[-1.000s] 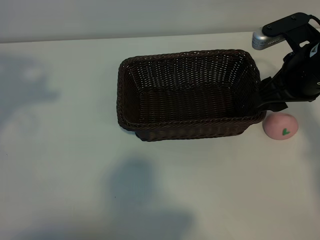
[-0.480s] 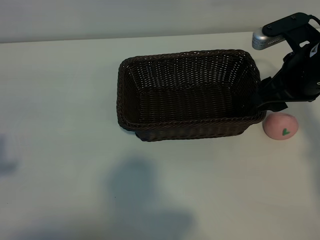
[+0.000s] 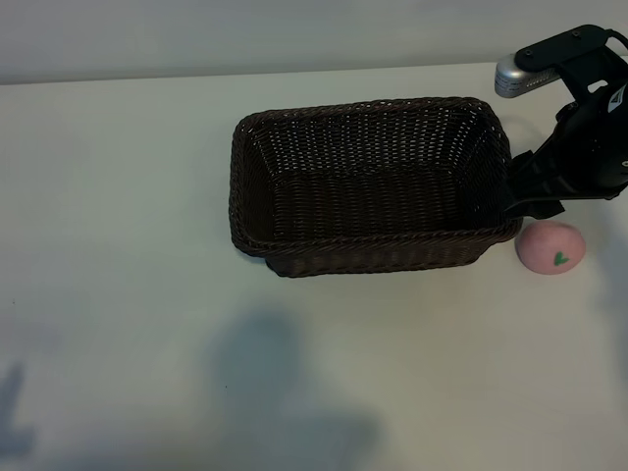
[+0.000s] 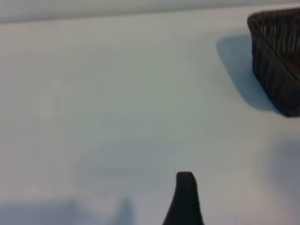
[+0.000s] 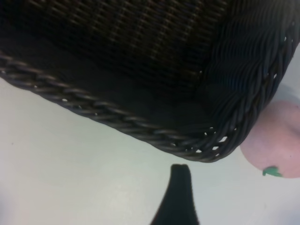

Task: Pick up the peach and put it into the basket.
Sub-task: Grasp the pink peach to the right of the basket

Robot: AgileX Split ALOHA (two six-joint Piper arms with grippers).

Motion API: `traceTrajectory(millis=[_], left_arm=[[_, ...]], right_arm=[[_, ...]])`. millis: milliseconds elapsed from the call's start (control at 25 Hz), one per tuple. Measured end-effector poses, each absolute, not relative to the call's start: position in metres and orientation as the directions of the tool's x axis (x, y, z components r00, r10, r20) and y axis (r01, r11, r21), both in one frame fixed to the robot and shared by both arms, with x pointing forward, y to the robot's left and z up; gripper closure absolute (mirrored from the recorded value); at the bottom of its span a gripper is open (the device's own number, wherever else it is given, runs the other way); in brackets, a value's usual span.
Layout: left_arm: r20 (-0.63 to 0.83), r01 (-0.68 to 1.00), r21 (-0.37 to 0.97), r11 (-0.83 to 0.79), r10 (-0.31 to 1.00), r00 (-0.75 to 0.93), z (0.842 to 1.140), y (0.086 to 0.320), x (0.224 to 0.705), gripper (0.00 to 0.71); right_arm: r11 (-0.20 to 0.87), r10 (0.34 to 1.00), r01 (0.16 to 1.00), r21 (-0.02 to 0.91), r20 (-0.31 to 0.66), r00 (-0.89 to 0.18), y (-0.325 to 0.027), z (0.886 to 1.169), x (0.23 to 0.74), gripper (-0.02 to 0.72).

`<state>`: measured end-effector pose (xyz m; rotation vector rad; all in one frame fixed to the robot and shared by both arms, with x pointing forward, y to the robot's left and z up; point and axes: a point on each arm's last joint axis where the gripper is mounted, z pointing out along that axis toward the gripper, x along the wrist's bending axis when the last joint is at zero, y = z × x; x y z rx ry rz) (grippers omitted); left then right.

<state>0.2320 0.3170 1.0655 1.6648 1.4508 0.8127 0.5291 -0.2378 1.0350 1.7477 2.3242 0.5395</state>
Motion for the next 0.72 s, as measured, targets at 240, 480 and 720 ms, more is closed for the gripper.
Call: traceTrajectory(millis=[240,480,720], left_arm=[[0.014,0.540,0.834,-0.110,0.984,0.180,1.045,0.316,0.230,0.114],[0.006,0.555,0.824,-0.112,0.982,0.190,1.042,0.315,0.230,0.140],[0.007,0.557,0.823,-0.114,0.982,0.191,1.041,0.315,0.230,0.155]], right_arm=[[0.242,0.954,0.888,0.392,0.070,-0.291,-0.238,1.035,0.529,0.108],[0.238,0.955,0.889,0.392,0.072,-0.287,-0.238,1.035,0.529,0.108],[0.194,0.973,0.900,0.389,0.042,-0.228,-0.243,1.035,0.530,0.108]])
